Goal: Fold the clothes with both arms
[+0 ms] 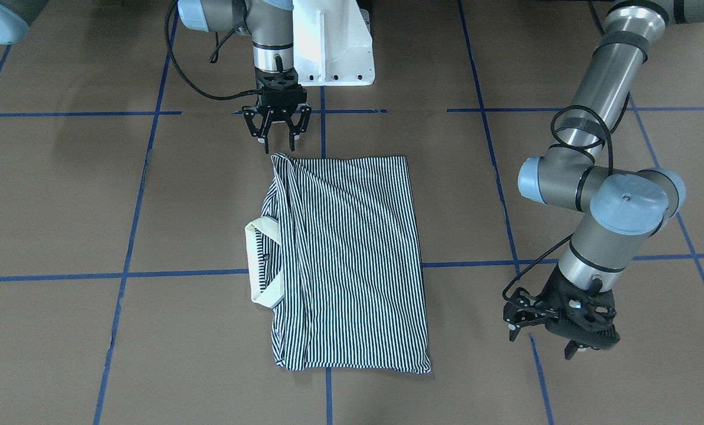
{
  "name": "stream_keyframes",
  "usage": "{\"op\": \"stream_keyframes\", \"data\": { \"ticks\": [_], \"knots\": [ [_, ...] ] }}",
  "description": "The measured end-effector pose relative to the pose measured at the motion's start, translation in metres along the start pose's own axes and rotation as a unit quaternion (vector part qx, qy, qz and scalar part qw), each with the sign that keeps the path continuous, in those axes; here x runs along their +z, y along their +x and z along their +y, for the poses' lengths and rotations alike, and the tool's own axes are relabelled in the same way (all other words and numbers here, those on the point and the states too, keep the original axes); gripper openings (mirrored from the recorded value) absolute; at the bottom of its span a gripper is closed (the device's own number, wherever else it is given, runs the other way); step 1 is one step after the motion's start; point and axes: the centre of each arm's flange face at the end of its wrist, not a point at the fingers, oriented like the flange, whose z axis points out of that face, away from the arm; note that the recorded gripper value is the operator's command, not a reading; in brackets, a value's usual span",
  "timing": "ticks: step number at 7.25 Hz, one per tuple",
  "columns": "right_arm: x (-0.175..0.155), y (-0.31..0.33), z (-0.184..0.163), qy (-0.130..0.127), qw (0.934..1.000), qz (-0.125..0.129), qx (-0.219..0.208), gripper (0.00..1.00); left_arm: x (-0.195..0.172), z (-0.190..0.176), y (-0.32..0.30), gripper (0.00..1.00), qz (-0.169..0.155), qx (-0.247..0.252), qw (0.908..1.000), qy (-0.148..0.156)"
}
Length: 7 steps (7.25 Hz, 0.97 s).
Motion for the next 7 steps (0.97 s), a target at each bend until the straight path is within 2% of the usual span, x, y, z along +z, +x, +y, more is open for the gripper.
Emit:
{"op": "stream_keyframes", "data": {
  "ticks": [2, 4, 6, 7],
  "knots": [
    [0.009, 0.018, -0.036, 0.001, 0.9999, 0.009, -0.004, 1.00, 0.000, 0.000, 0.000, 1.00, 0.000, 0.000, 1.0000, 0.000],
    [0.024, 0.009, -0.060, -0.009, 0.9999, 0.012, -0.002, 1.00, 0.000, 0.000, 0.002, 1.00, 0.001, 0.001, 1.0000, 0.000],
    [0.043, -0.005, -0.061, -0.030, 0.9992, 0.020, -0.019, 0.99, 0.001, 0.001, 0.003, 1.00, 0.002, 0.001, 1.0000, 0.000],
    [0.052, -0.007, -0.057, -0.041, 0.9985, 0.025, -0.026, 0.94, 0.001, 0.001, 0.004, 1.00, 0.002, 0.001, 1.0000, -0.001]
  ]
}}
